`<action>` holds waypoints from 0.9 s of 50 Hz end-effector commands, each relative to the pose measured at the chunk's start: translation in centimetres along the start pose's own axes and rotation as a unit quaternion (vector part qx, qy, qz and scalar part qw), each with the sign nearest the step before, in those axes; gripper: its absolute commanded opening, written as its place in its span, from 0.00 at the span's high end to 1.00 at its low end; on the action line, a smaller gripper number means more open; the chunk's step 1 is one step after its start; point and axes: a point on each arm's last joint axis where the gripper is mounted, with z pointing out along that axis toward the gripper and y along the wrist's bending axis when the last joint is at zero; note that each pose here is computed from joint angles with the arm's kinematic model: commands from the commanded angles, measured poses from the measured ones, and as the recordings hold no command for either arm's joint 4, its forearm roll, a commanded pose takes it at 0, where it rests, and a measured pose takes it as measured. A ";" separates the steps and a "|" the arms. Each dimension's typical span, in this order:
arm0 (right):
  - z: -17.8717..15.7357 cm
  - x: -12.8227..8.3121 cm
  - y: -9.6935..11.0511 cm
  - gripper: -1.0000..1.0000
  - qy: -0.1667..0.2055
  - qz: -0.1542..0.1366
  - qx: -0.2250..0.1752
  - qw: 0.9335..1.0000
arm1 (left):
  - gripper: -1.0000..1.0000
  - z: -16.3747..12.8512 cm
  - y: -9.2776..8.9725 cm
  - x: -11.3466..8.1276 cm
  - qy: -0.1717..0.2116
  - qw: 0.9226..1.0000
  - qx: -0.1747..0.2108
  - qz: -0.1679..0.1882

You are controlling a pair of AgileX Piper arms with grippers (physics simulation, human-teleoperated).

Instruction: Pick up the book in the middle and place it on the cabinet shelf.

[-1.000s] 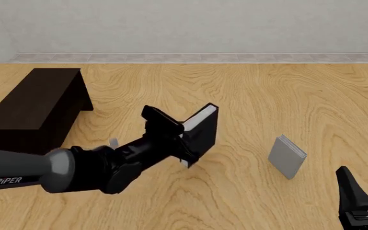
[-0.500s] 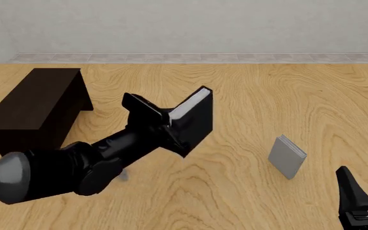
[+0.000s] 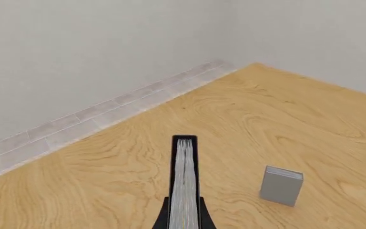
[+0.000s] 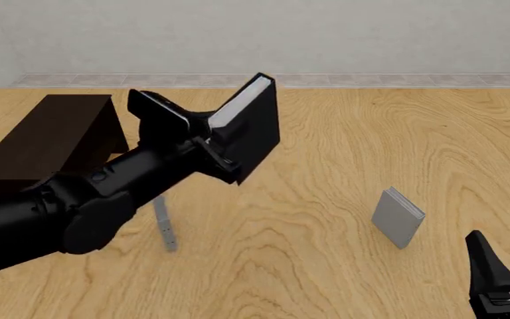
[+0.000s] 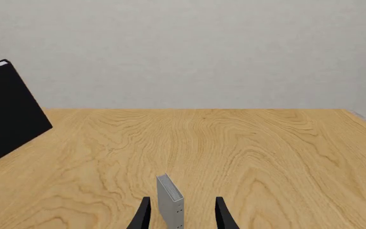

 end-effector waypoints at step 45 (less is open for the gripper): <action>0.0 0.0 0.0 0.00 0.000 0.000 0.000 1.000 | 1.00 -1.4 7.5 -10.8 -0.007 0.989 -0.121 0.089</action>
